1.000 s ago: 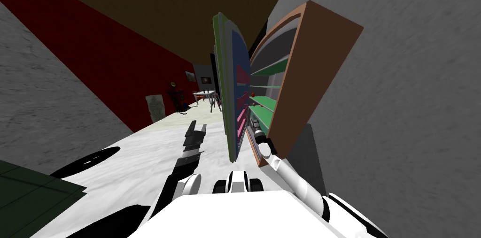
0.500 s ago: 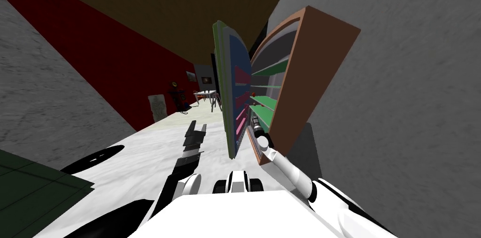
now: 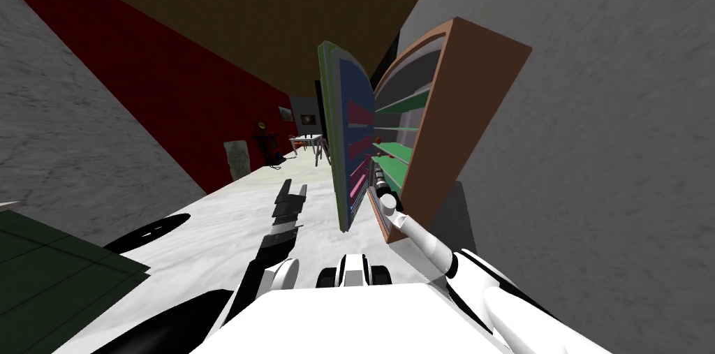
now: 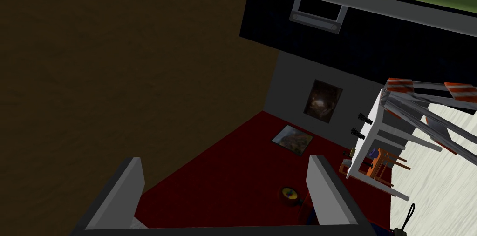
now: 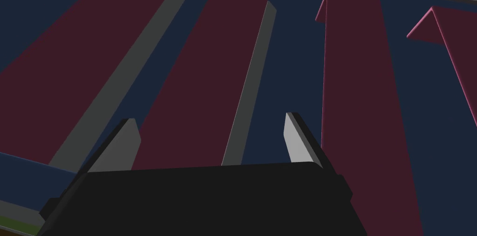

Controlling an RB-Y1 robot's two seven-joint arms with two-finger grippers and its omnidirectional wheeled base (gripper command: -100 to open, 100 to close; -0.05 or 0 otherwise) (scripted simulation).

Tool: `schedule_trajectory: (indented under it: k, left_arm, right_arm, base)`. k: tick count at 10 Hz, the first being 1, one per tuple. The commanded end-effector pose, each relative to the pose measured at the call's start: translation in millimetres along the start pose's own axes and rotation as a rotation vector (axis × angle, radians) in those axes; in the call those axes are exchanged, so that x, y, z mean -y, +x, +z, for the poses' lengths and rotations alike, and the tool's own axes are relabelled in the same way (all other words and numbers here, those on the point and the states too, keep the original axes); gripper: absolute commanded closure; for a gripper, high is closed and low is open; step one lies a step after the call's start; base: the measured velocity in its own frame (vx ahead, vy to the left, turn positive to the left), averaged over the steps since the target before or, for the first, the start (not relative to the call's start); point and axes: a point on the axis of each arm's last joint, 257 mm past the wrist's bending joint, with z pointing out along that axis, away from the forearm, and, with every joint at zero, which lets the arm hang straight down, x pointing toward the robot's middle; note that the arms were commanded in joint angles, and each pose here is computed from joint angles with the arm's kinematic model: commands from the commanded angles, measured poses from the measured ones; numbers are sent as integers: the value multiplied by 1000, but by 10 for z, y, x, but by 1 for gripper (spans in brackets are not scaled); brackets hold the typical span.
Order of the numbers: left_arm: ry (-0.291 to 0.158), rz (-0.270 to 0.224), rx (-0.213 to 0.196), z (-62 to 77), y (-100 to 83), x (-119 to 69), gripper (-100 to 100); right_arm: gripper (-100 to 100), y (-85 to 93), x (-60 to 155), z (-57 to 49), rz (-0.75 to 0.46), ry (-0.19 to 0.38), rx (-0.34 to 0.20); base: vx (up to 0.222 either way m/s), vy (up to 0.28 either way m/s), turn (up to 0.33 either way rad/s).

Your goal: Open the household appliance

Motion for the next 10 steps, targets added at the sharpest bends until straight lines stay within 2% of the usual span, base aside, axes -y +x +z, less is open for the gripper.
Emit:
schedule_trajectory:
  k: [1,2,3,4,5,6,7,8,9,10]
  left_arm:
    - [0,0,0,0,0,0,0]
    - [0,0,0,0,0,0,0]
    - [0,0,0,0,0,0,0]
    - [0,0,0,0,0,0,0]
    - [0,0,0,0,0,0,0]
    - [0,0,0,0,0,0,0]
    - [0,0,0,0,0,0,0]
    - [0,0,0,0,0,0,0]
    - [0,0,0,0,0,0,0]
    - [0,0,0,0,0,0,0]
  right_arm:
    - [-100,24,48,156,17,-14,-14]
    - [-100,44,121,287,10,-13,-26]
    - [-100,38,105,295,25,-23,-25]
    - [-100,63,162,416,17,-26,-39]
    - [-100,51,168,432,32,-32,-37]
    - [-100,79,217,546,22,-38,-50]
    - [-100,62,237,568,39,-42,-47]
    - [-100,89,284,679,31,-50,-60]
    - [-100,71,311,701,45,-52,-57]
    - [-100,94,364,812,40,-61,-69]
  base:
    - [-43,36,5]
    - [-53,41,9]
    - [-44,36,6]
    - [-45,41,9]
    - [-43,36,5]
    - [-47,43,9]
    - [-36,35,3]
    - [-42,36,11]
    - [-37,35,5]
    - [-48,44,6]
